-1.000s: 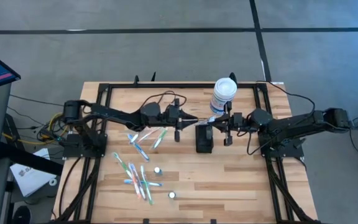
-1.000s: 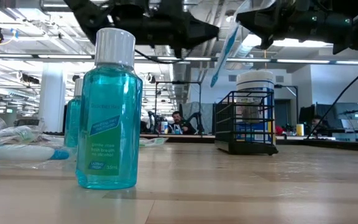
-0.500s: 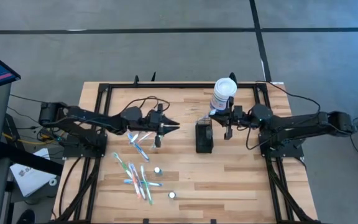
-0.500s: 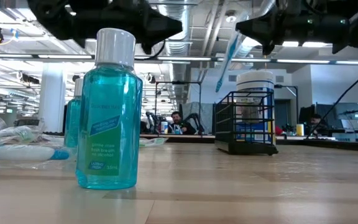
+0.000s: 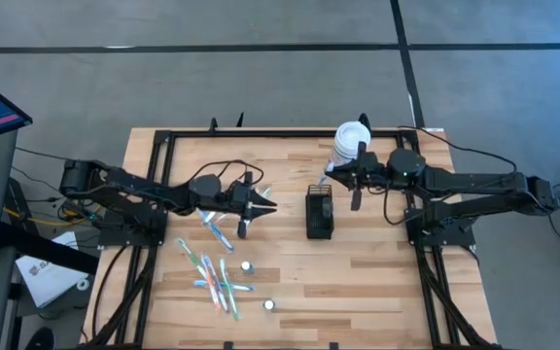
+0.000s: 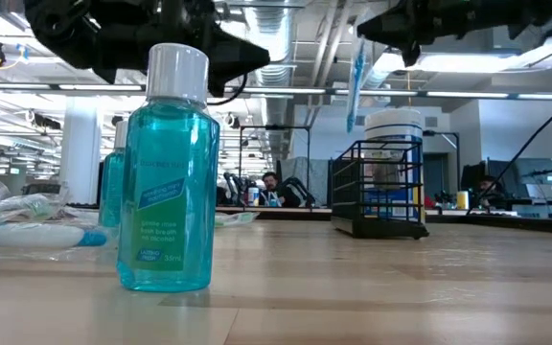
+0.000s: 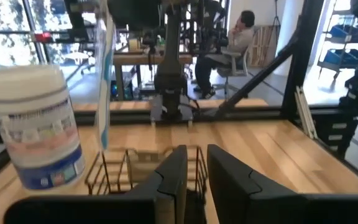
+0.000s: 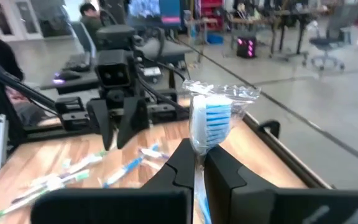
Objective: Pick & Place toothbrushing station
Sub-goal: Put the top blue toothbrush into the wire mesh organizer
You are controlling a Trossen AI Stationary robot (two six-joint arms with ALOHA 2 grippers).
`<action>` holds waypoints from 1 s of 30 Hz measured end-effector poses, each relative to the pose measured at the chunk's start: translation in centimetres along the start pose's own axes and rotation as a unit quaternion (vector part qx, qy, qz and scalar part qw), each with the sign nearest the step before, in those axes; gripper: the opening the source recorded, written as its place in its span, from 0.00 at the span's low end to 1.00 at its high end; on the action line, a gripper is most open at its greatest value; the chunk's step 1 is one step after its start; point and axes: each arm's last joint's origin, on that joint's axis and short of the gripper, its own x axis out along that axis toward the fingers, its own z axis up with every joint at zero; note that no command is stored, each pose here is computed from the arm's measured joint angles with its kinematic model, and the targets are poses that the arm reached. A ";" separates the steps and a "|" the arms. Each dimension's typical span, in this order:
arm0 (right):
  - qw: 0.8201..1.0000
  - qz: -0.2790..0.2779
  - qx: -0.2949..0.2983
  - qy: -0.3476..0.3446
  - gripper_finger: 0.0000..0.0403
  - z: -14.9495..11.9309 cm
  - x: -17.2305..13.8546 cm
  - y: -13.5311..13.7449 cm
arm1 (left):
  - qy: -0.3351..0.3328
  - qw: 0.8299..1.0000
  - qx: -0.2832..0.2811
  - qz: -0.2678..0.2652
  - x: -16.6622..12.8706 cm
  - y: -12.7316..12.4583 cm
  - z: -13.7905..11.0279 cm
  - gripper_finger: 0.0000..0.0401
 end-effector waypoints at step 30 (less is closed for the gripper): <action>0.998 -0.042 0.019 0.045 0.01 -2.7 -1.2 -0.3 | 0.024 0.999 -0.025 0.002 -0.7 -0.1 -1.5 0.14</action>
